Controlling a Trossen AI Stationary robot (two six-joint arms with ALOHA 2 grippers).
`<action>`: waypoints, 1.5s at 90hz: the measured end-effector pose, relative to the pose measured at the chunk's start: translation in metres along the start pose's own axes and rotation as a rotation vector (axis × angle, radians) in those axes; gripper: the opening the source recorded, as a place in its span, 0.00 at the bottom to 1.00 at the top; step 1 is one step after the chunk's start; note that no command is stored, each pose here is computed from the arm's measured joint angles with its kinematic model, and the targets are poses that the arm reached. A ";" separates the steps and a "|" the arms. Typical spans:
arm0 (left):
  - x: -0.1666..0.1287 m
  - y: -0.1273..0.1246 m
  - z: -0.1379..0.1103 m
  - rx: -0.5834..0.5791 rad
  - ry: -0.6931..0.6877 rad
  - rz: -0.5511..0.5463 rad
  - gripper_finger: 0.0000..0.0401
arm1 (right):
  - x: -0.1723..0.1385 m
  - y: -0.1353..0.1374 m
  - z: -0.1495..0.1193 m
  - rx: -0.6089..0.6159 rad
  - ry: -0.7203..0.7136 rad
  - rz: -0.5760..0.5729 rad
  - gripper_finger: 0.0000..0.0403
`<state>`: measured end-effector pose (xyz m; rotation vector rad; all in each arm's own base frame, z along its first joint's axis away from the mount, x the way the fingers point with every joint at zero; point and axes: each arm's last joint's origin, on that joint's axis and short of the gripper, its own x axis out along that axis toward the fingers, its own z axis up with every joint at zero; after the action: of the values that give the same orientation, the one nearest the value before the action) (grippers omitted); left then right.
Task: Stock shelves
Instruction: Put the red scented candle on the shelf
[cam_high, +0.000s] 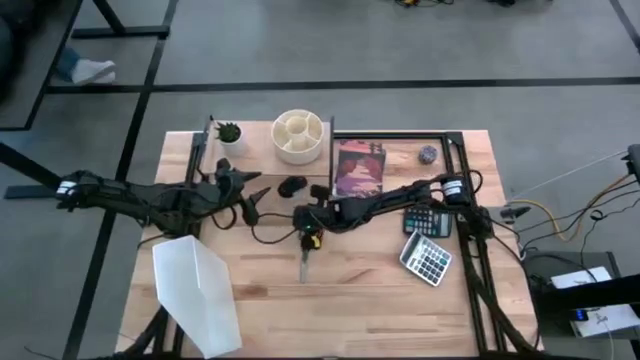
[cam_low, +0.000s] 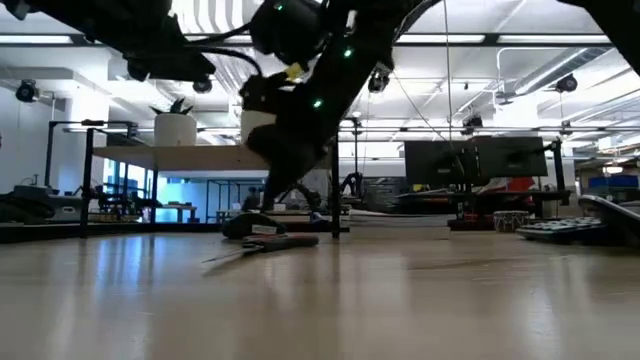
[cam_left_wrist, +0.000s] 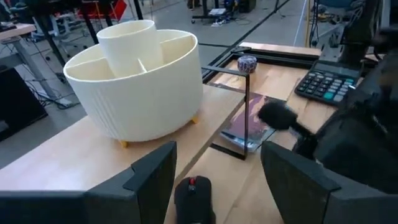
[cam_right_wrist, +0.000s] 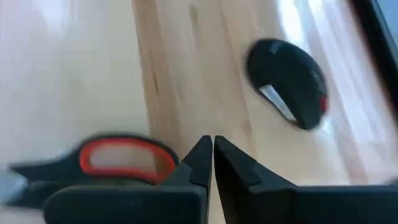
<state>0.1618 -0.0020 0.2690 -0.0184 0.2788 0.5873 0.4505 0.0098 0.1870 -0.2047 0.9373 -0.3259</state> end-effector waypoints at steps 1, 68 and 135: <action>0.000 0.000 0.000 0.000 0.002 0.000 0.55 | -0.002 -0.001 0.000 -0.002 0.004 -0.002 0.00; 0.000 0.000 -0.001 -0.001 0.011 0.002 0.55 | -0.029 -0.070 -0.009 -0.036 0.166 -0.315 0.00; 0.001 0.000 -0.010 0.000 0.049 0.003 0.55 | -0.085 -0.066 -0.027 -0.096 0.262 -0.259 0.00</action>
<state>0.1600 -0.0022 0.2587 -0.0322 0.3269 0.5906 0.3699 -0.0222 0.2560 -0.3794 1.1896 -0.5570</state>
